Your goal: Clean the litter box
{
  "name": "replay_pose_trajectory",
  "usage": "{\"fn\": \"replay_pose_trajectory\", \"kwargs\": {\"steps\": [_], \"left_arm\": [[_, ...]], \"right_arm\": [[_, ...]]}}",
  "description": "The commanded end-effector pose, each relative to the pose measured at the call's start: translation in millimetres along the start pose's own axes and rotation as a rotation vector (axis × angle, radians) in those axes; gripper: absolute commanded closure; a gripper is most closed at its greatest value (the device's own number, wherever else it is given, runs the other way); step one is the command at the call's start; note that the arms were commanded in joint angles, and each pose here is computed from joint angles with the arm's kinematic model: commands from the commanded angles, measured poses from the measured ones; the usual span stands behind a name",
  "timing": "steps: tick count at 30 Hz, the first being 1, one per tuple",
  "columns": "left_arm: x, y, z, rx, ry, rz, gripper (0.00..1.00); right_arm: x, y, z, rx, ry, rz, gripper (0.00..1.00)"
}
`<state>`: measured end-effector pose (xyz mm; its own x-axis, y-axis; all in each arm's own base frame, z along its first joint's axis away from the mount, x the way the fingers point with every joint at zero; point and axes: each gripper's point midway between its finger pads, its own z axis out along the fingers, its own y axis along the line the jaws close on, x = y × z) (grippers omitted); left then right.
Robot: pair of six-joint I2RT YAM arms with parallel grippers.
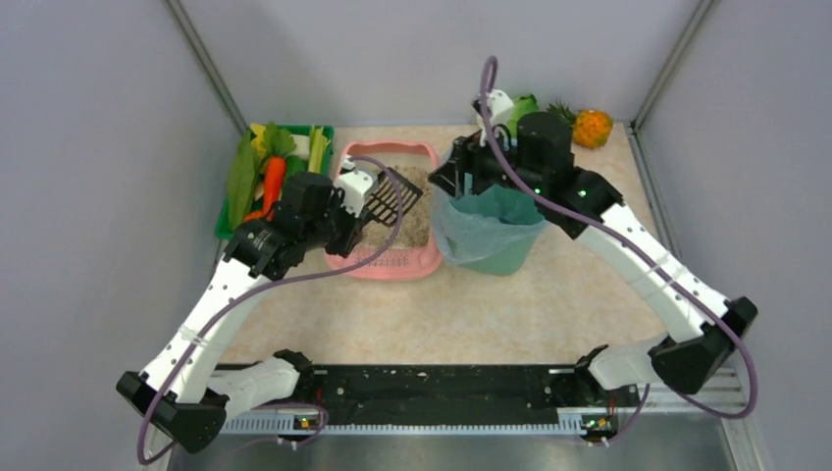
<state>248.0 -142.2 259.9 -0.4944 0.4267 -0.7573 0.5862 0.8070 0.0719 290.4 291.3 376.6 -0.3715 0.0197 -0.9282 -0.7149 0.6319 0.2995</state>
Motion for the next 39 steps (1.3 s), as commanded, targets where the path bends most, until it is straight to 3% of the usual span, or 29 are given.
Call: {"fn": "replay_pose_trajectory", "kwargs": {"steps": [1,13,25,29,31,35,38,39], "left_arm": [[-22.5,-5.2,-10.2,0.029,-0.141,-0.010,1.00],[-32.2,-18.5,-35.5,0.091,-0.274,0.028,1.00],[-59.3,-14.2,-56.3,0.057,-0.444,0.008,1.00],[-64.5,-11.9,-58.9,0.044,-0.472,0.009,0.97],[-63.0,-8.7,-57.1,0.026,-0.467,0.019,0.92],[-53.5,-2.9,-50.3,-0.009,-0.446,0.056,0.91],[-42.8,2.1,-42.5,-0.043,-0.453,0.099,0.90],[-39.2,3.2,-40.0,-0.053,-0.458,0.112,0.86]], "right_arm": [[-17.4,9.9,26.8,0.013,-0.022,-0.079,0.38],[17.0,7.5,80.2,-0.007,0.114,-0.088,0.40],[37.3,-3.1,93.2,0.020,0.167,-0.085,0.54],[42.3,-4.3,95.8,0.018,0.182,-0.088,0.66],[41.8,-2.6,95.8,0.009,0.182,-0.095,0.76],[36.2,1.6,95.0,-0.013,0.170,-0.105,1.00],[32.3,6.4,93.0,-0.043,0.162,-0.103,1.00],[29.9,7.6,92.3,-0.054,0.156,-0.098,1.00]]}}
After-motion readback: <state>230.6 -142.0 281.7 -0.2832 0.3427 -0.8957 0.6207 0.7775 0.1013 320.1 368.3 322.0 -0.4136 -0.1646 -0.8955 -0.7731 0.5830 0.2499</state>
